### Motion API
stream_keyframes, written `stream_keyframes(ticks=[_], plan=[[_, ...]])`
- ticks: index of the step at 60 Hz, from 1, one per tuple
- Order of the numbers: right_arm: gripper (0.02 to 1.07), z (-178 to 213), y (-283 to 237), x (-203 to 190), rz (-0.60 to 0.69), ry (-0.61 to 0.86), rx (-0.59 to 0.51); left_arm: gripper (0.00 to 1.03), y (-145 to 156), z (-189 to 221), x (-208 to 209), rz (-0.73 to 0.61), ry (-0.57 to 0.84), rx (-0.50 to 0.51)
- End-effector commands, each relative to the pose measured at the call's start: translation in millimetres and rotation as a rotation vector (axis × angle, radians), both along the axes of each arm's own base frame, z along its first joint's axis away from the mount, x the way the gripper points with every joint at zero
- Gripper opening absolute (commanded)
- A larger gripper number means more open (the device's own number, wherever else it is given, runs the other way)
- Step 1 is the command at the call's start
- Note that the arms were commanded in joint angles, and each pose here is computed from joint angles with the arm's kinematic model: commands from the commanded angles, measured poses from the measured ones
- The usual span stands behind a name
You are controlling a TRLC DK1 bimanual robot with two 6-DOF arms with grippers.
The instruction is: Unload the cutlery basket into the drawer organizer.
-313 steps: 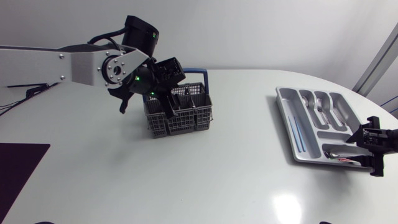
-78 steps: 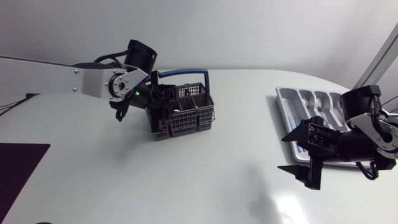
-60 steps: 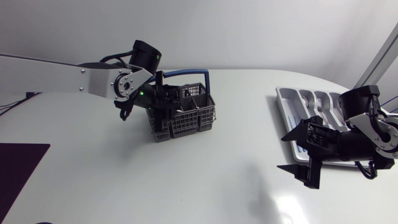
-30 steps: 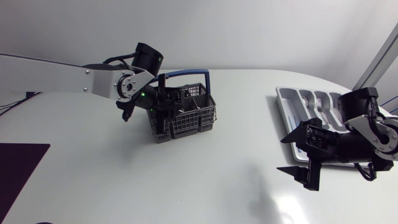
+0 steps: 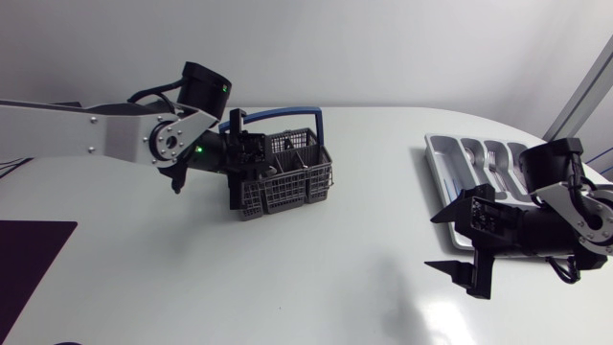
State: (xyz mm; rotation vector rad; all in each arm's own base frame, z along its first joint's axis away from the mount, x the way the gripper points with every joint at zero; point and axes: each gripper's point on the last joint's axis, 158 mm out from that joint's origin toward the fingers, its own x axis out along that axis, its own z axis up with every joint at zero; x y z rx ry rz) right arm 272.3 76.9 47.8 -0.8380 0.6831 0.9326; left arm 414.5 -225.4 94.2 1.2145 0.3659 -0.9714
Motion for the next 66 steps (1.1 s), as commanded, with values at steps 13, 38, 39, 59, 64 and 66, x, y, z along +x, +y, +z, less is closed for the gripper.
stream_keyframes(ticks=[13, 38, 39, 59, 64, 66], plan=[[1.03, 24, 13, -4, -0.051, -0.049, 0.058, 0.03, 9, 88, -14, 0.081, -0.2, -0.212], [1.03, 67, 24, 13, -0.223, -0.145, 0.195, 0.03, -18, 128, -52, 0.296, -0.081, -0.533], [1.03, 68, 25, 13, -0.23, -0.148, 0.19, 0.03, -21, 127, -53, 0.302, -0.07, -0.538], [1.03, 103, 77, 13, -0.242, -0.232, 0.308, 0.03, -81, 89, -64, 0.449, 0.268, -0.581], [1.03, 108, 92, 12, -0.24, -0.258, 0.323, 0.03, -91, 81, -63, 0.481, 0.342, -0.584], [1.02, 109, 98, 12, -0.239, -0.26, 0.328, 0.03, -94, 80, -62, 0.492, 0.367, -0.587]])
